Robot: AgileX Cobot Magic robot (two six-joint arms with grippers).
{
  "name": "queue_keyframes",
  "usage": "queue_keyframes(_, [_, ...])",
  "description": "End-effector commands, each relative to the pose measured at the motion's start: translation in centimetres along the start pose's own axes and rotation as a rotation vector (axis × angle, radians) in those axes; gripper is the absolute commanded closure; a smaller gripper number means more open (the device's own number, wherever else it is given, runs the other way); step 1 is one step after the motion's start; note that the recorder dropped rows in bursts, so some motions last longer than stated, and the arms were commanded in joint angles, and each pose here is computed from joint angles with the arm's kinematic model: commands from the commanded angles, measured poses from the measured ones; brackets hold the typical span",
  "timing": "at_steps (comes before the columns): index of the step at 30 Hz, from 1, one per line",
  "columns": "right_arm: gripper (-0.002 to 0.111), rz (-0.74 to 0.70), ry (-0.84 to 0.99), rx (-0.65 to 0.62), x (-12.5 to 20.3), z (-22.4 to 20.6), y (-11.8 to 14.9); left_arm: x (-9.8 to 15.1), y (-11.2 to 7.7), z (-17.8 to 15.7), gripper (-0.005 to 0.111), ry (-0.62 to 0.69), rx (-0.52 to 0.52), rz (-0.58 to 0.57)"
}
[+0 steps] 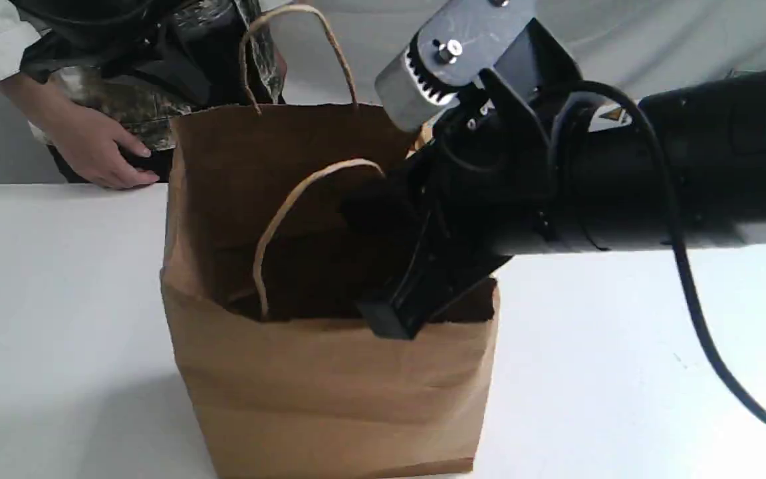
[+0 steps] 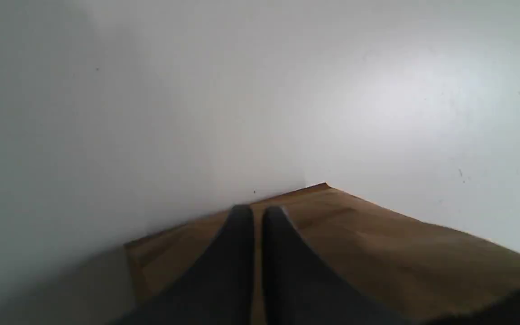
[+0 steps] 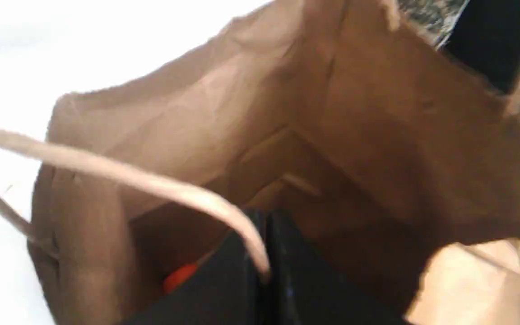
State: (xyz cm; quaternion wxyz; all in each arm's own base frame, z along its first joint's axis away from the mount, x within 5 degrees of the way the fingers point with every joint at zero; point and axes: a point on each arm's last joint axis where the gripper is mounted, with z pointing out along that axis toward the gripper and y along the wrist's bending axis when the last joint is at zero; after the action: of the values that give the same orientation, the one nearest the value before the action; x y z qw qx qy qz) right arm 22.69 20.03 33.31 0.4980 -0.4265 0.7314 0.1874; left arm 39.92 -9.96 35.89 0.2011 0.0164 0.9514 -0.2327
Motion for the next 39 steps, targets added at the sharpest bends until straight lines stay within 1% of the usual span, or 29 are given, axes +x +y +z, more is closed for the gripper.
queue_keyframes(1, [0.095, -0.003, -0.061, 0.055, -0.8, -0.9, -0.3, -0.1, -0.3, 0.0, 0.094, -0.005, 0.02, 0.003])
queue_keyframes(3, [0.081, -0.019, -0.075, 0.06, -1.1, -1.5, -0.3, -0.1, -0.5, 0.0, 0.083, -0.003, 0.046, -0.002])
queue_keyframes(4, [0.077, -0.022, -0.078, 0.058, -1.2, -1.7, -0.2, 0.0, -0.6, 0.0, 0.079, -0.003, 0.053, -0.002])
queue_keyframes(8, [0.048, -0.028, -0.092, 0.051, -1.5, -2.5, 0.0, 0.0, -0.9, -0.5, 0.06, -0.013, 0.075, 0.037])
queue_keyframes(9, [0.045, -0.029, -0.092, 0.045, -1.5, -2.7, 0.0, 0.1, -1.0, -0.7, 0.054, -0.018, 0.067, 0.043])
queue_keyframes(10, [0.042, -0.03, -0.093, 0.039, -1.6, -2.9, 0.1, 0.1, -1.0, -1.0, 0.05, -0.025, 0.059, 0.051])
queue_keyframes(12, [0.043, -0.046, -0.098, 0.04, -1.8, -3.6, 0.2, 0.2, -1.0, -1.9, 0.048, -0.045, 0.026, 0.073])
queue_keyframes(15, [0.043, -0.074, -0.125, 0.06, -2.3, -4.9, 0.3, 0.5, -1.2, -3.8, 0.048, -0.089, -0.031, 0.111])
queue_keyframes(18, [0.043, -0.097, -0.164, 0.089, -2.9, -6.7, 0.3, 0.9, -1.7, -6.3, 0.048, -0.155, -0.065, 0.145])
queue_keyframes(22, [0.043, -0.131, -0.219, 0.132, -3.6, -9.4, 0.5, 1.5, -3.0, -9.9, 0.048, -0.285, -0.046, 0.175])
queue_keyframes(26, [0.043, -0.182, -0.262, 0.186, -4.1, -12.0, 0.6, 2.8, -4.3, -13.7, 0.048, -0.393, -0.034, 0.24])
queue_keyframes(29, [0.043, -0.182, -0.293, 0.225, -4.2, -13.9, 0.6, 4.0, -5.1, -16.3, 0.048, -0.463, -0.029, 0.291])
queue_keyframes(34, [0.043, -0.185, -0.339, 0.267, -4.4, -16.6, 0.9, 6.3, -6.2, -20.2, 0.048, -0.55, -0.015, 0.326])
queue_keyframes(39, [0.043, -0.213, -0.366, 0.317, -4.2, -19.1, 1.2, 9.3, -7.2, -24.3, 0.048, -0.649, -0.009, 0.371])
